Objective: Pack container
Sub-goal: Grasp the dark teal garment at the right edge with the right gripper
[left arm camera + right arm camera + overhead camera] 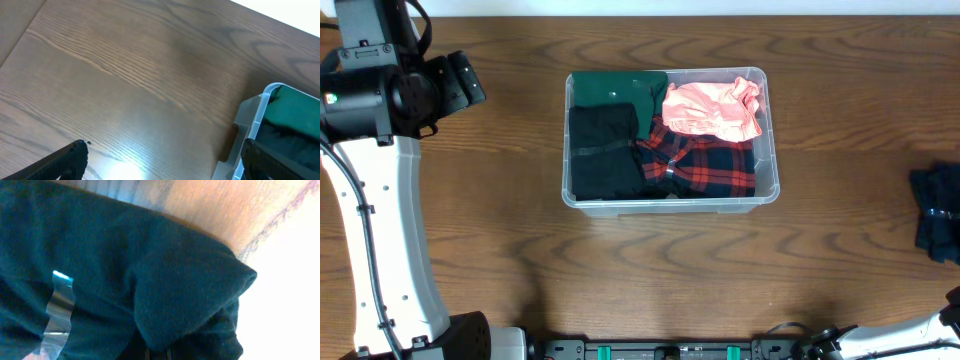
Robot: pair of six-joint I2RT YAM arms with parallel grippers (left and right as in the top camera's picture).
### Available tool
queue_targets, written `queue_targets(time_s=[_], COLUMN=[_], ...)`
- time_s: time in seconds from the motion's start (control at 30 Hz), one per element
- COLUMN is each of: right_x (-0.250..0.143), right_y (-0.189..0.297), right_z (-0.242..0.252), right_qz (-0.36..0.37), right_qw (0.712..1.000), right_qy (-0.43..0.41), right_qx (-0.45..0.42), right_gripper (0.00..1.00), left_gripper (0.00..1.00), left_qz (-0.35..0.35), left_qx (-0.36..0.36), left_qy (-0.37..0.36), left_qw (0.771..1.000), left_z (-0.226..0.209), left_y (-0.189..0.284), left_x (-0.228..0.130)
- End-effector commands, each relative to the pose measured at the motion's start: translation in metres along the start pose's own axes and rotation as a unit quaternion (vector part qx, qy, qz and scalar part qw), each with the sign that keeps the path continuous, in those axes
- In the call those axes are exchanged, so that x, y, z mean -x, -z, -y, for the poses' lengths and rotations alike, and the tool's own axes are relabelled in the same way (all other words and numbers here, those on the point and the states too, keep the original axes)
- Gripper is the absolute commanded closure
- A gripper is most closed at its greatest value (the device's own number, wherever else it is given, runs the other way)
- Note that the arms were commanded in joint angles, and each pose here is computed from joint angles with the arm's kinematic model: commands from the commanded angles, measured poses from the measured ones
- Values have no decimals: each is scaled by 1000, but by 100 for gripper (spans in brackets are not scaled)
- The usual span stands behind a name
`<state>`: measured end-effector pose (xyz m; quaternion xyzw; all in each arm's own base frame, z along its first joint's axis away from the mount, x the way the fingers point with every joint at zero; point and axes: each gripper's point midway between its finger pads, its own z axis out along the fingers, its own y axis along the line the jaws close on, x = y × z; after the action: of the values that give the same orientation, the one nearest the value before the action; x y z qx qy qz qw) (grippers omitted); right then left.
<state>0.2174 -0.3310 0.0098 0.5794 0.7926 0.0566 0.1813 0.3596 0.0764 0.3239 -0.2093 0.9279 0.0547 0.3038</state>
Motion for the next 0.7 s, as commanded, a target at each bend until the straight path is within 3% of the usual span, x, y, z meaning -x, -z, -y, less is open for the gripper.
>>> queue_targets(time_s=[0.0,0.13,0.3,0.43,0.67], right_x=[8,18,4,-35,-142], right_y=[25,74,156,208,276], right_z=[-44,-106,-190,-249,-322], right_qz=[14,47,113,128,82], right_qw=[997,984,958,923,837], right_qy=[-2,21,115,196,324], right_qx=[74,169,238,306,432], right_gripper=[99,99,99,99,99], left_gripper=[2,2,2,2,2], left_qz=[-5,-5,-5,-5,-5], left_qx=[8,8,8,8,8], left_qy=[-1,-1,-1,-1,-1], left_qw=[1000,1000,1000,1000,1000], left_z=[-3,-3,-3,-3,-3], left_y=[-4,-4,-4,-4,-4], left_x=[-1,-1,-1,-1,-1])
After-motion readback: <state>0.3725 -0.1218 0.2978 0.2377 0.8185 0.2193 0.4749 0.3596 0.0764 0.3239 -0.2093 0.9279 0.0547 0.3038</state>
